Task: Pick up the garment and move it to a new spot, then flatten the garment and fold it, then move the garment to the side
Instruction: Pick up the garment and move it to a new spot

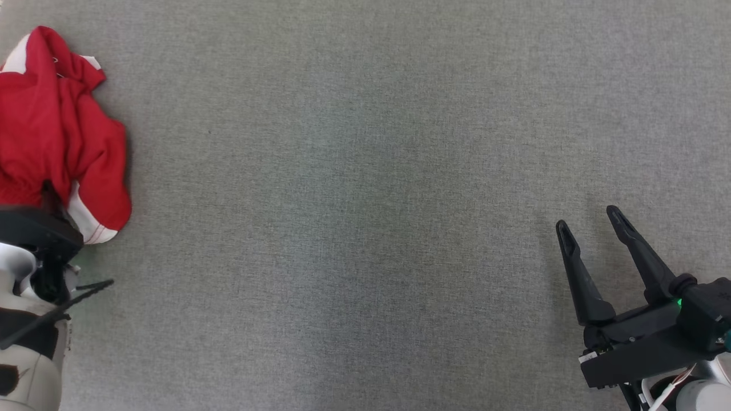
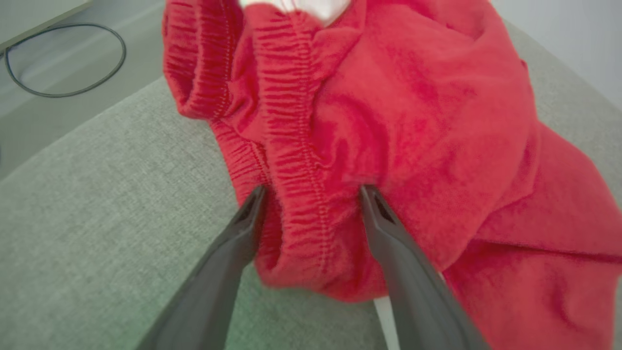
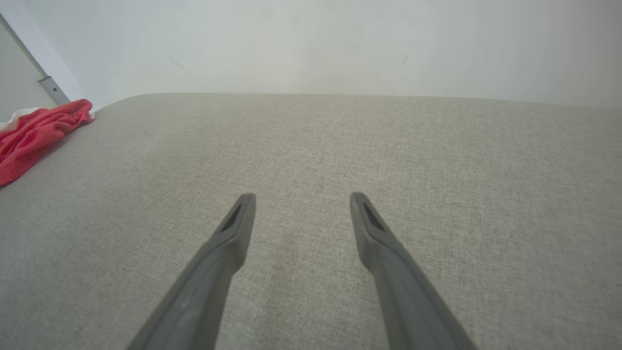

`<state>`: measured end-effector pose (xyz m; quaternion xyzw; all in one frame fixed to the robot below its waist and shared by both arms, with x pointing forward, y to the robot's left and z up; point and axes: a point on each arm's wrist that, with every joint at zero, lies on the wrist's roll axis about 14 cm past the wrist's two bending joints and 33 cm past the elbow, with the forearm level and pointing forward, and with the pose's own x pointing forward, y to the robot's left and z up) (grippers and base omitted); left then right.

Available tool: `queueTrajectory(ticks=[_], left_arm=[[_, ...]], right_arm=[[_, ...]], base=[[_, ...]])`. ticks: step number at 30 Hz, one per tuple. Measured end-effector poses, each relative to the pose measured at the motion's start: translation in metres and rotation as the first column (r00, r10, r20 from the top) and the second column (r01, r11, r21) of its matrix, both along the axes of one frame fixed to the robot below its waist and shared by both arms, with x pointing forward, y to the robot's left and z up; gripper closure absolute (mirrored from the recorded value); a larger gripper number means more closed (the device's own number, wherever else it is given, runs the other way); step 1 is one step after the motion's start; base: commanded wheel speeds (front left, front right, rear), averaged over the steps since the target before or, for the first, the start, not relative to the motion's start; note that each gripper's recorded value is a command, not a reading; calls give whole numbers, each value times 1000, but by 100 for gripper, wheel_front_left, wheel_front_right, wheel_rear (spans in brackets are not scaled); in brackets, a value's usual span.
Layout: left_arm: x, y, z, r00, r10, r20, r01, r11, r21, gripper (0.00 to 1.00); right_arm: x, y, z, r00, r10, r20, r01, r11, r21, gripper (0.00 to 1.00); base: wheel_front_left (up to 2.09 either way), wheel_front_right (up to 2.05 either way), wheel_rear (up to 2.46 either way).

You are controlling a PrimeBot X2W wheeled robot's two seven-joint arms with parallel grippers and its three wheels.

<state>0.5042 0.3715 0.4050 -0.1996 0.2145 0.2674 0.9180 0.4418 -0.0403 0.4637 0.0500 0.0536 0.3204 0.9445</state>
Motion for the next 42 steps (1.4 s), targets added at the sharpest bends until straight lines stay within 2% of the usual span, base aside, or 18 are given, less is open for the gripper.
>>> queueTrajectory(ticks=[1,2,8,16,18,21,28,37,42], left_arm=[[2,0,0,1000,0,3,0,1000,5,95],[5,0,1,1000,-7,12,7,1000,10,100],[20,12,46,987,-21,162,-1,991,135,100],[28,19,140,919,-80,385,-36,958,285,100],[29,19,182,873,-95,479,-71,946,316,100],[20,11,244,776,-138,616,-121,925,360,100],[-22,-33,311,611,-254,749,-170,883,438,100],[-51,-110,350,449,-423,787,-129,841,526,100],[-59,-154,359,369,-487,792,-68,836,545,100]], right_arm=[[1,-1,-1,1000,-4,-2,4,1000,-1,0],[1,-2,-2,1000,-7,-3,7,1000,-2,0],[2,-4,3,1000,-20,10,20,1000,2,0],[-4,1,25,998,-29,56,28,999,31,0],[-6,2,32,997,-33,73,31,999,38,0],[-10,3,43,995,-42,96,37,998,49,0],[-25,3,65,988,-67,137,56,995,77,0],[-39,-18,85,973,-148,180,132,986,97,0],[-45,-34,92,959,-202,200,184,977,106,0]], base=[[0,0,0],[0,0,0],[0,0,0],[0,0,0],[0,0,0],[0,0,0],[0,0,0],[0,0,0],[0,0,0]])
